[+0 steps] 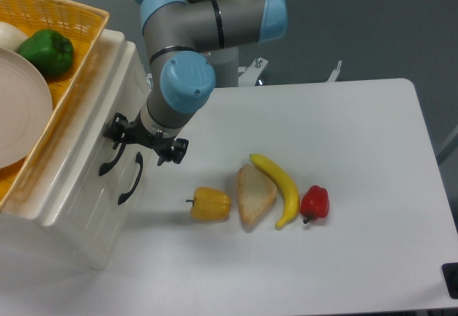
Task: Slide the top white drawer open
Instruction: 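Hook the gripper onto the upper drawer's black handle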
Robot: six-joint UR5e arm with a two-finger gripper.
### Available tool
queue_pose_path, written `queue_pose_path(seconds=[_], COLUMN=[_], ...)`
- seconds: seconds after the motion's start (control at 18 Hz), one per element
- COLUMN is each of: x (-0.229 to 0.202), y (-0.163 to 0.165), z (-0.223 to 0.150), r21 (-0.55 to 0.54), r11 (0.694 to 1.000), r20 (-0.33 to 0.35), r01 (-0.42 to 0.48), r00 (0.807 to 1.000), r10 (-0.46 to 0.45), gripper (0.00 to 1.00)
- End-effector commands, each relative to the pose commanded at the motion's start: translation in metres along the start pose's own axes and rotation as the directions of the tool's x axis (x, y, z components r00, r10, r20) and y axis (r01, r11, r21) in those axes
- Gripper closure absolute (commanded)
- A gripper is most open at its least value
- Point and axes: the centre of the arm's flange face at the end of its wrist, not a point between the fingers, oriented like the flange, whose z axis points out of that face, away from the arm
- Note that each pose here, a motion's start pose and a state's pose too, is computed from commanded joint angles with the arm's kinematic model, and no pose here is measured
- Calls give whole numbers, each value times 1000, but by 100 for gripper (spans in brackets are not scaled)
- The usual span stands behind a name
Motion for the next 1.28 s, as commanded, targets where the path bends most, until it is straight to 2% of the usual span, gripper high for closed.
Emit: queue_pose_path(seconds=[0.72, 0.89, 1.28], x=[1, -2, -1], y=[-3, -1, -4], z=[5, 5, 5], r21=[-7, -24, -24], r11=[1000, 1000, 1000], r20=[1, 31, 38], r01=[-10, -9, -15], r00=[1000, 999, 999], r10=[10, 10, 16], gripper=[0, 0, 0])
